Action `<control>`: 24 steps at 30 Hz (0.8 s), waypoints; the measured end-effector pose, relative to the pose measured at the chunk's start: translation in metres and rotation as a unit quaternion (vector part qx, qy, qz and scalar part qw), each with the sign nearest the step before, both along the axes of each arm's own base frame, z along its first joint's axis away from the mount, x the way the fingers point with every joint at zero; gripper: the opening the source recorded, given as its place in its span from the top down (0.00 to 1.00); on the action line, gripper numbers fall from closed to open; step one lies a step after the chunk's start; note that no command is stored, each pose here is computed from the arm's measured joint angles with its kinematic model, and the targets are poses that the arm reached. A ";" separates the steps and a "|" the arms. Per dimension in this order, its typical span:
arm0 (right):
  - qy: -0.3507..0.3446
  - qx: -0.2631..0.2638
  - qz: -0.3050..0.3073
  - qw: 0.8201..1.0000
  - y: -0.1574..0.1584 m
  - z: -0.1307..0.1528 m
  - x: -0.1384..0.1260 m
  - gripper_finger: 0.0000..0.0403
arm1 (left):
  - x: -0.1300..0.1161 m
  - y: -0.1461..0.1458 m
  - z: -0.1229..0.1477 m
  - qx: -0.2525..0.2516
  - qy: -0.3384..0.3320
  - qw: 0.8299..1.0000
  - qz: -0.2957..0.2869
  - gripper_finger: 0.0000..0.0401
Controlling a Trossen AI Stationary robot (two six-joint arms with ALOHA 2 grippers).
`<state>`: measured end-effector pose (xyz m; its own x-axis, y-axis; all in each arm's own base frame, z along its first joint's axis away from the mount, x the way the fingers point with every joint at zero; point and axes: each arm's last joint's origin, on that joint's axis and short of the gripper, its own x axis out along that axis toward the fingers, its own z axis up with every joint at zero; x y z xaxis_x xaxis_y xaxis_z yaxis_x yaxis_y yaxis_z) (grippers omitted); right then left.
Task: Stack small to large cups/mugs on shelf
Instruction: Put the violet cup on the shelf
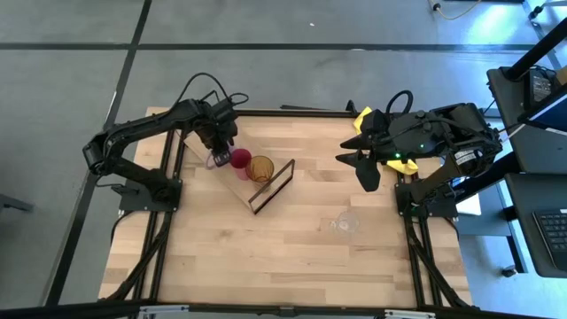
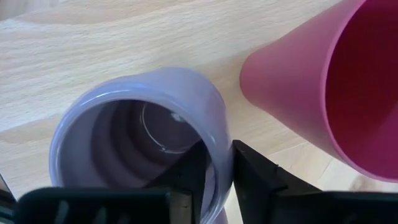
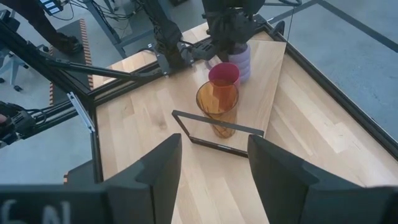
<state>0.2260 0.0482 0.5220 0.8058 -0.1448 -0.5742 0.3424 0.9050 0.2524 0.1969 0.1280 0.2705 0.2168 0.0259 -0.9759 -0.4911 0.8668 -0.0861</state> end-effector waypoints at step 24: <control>0.004 -0.002 0.001 1.000 0.000 -0.001 0.000 0.54 | 0.003 0.000 0.001 -0.021 -0.031 0.999 0.004 0.79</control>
